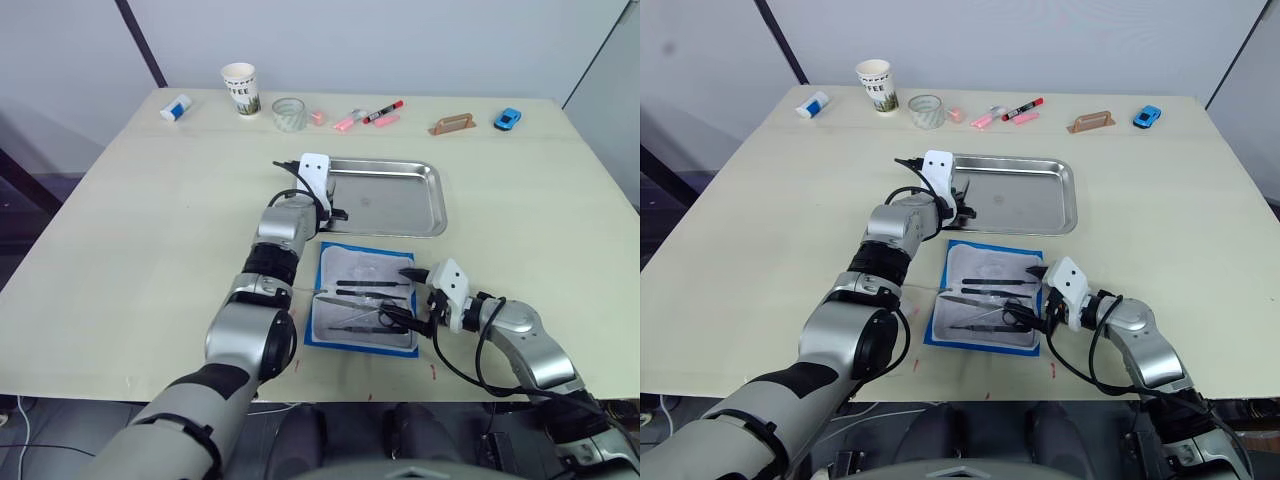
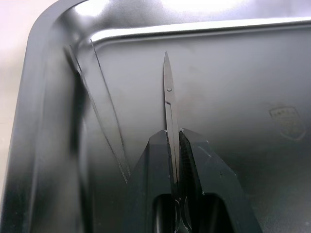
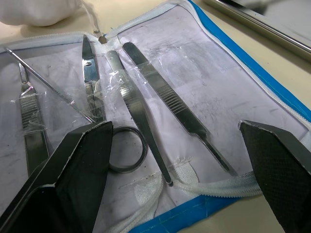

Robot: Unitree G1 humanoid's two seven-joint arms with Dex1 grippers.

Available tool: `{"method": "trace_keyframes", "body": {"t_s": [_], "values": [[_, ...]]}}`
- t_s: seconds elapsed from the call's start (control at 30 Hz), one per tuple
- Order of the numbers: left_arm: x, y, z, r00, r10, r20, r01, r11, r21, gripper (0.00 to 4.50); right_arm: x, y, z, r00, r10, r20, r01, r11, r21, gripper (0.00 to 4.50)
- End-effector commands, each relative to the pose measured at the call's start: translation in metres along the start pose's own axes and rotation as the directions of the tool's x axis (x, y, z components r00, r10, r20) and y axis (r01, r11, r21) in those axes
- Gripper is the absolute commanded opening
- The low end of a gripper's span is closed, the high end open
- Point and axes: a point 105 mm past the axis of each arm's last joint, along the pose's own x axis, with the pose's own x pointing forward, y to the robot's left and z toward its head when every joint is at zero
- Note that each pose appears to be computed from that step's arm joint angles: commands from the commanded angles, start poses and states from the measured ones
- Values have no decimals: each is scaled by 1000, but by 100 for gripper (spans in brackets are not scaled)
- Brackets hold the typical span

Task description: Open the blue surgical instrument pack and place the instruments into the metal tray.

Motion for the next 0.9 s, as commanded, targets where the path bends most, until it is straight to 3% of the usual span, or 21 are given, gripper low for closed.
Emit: {"method": "trace_keyframes", "body": {"t_s": [0.03, 0.53, 0.9], "values": [[-2, -5, 9, 1000, -19, 24, 19, 1000, -3, 5, -4, 8, -49, 985, -13, -172, 29, 996, 88, 450], [-5, -9, 24, 997, -27, 68, 28, 1000, -7, 5, -2, 8, -49, 985, -15, -170, 31, 995, 90, 450], [-2, -2, 13, 999, -1, 38, 1, 1000, -9, 5, 0, 8, -49, 986, -17, -167, 32, 995, 90, 450]]}}
